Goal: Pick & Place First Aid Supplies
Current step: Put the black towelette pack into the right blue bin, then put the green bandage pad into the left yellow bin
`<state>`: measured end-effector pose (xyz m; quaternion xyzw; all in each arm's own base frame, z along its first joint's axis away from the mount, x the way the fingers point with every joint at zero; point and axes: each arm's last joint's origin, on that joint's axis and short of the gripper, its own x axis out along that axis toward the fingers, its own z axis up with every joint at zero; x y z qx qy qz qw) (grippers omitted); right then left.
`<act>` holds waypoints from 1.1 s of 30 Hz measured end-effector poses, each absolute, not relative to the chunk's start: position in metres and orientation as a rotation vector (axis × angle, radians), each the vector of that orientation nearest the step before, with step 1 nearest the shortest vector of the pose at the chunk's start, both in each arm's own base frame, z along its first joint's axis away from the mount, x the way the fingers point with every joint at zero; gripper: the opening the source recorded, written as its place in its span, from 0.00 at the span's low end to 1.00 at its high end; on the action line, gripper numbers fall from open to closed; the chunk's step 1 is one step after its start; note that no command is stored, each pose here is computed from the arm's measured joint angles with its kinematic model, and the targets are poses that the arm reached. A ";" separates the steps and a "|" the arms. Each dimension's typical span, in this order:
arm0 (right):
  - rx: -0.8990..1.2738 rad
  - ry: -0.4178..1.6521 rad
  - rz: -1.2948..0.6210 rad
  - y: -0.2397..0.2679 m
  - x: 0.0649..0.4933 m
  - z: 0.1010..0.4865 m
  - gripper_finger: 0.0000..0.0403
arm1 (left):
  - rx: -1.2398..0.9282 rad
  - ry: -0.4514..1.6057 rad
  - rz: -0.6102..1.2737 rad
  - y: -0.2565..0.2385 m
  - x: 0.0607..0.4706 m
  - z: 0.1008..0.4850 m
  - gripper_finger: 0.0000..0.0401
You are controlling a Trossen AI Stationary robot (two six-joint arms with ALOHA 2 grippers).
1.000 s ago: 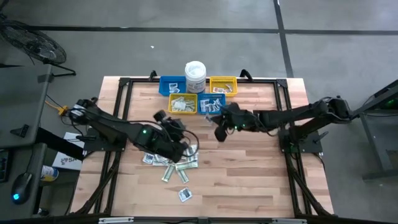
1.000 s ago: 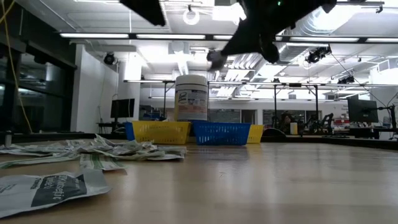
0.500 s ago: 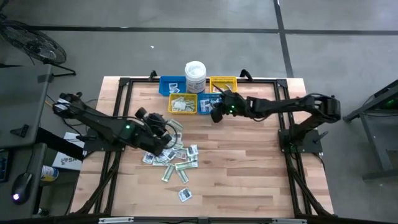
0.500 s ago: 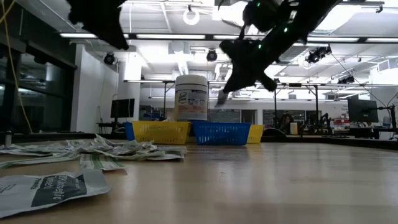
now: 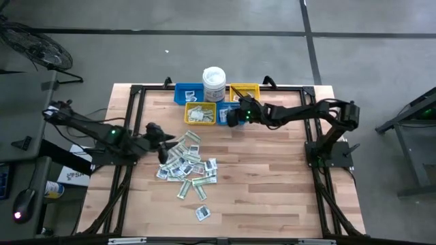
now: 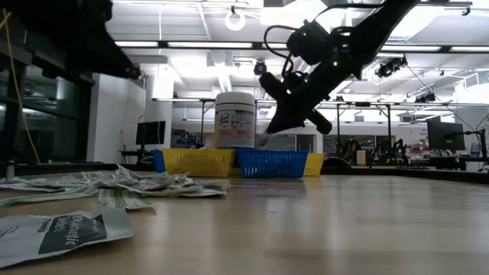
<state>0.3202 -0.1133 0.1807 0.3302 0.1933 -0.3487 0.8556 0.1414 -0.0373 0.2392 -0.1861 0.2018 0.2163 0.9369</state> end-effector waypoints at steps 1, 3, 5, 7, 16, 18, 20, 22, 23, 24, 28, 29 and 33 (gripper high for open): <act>0.699 0.405 -0.741 -0.114 0.320 0.181 0.00 | -0.388 0.407 0.439 -0.036 0.138 0.236 0.37; 0.707 0.394 -0.748 -0.116 0.320 0.181 0.00 | -0.412 0.391 0.437 -0.034 0.132 0.231 0.37; 0.712 0.398 -0.751 -0.116 0.319 0.181 0.00 | -0.427 0.382 0.436 -0.032 0.127 0.227 0.37; 0.715 0.402 -0.756 -0.117 0.318 0.180 0.00 | -0.436 0.376 0.427 -0.031 0.125 0.225 0.37; 0.754 0.422 -0.807 -0.119 0.314 0.177 0.13 | -0.411 0.408 0.396 -0.032 0.125 0.222 0.37; 0.760 0.435 -0.824 -0.119 0.313 0.175 0.17 | -0.413 0.411 0.391 -0.032 0.125 0.222 0.37; 0.761 0.438 -0.822 -0.119 0.313 0.175 0.21 | -0.414 0.413 0.386 -0.032 0.125 0.222 0.37; 0.763 0.441 -0.817 -0.119 0.313 0.175 0.24 | -0.417 0.419 0.377 -0.033 0.126 0.222 0.37; 0.764 0.443 -0.818 -0.119 0.313 0.175 0.25 | -0.418 0.420 0.376 -0.033 0.126 0.222 0.37; 0.764 0.444 -0.817 -0.119 0.312 0.176 0.26 | -0.417 0.420 0.376 -0.033 0.126 0.222 0.37; 0.766 0.417 -0.782 -0.118 0.310 0.187 0.27 | -0.366 0.419 0.412 -0.032 0.127 0.221 0.37; 0.754 0.416 -0.771 -0.117 0.310 0.189 0.27 | -0.341 0.428 0.413 -0.032 0.128 0.220 0.37; 0.707 0.407 -0.701 -0.114 0.306 0.204 0.27 | -0.268 0.498 0.432 -0.028 0.136 0.213 0.37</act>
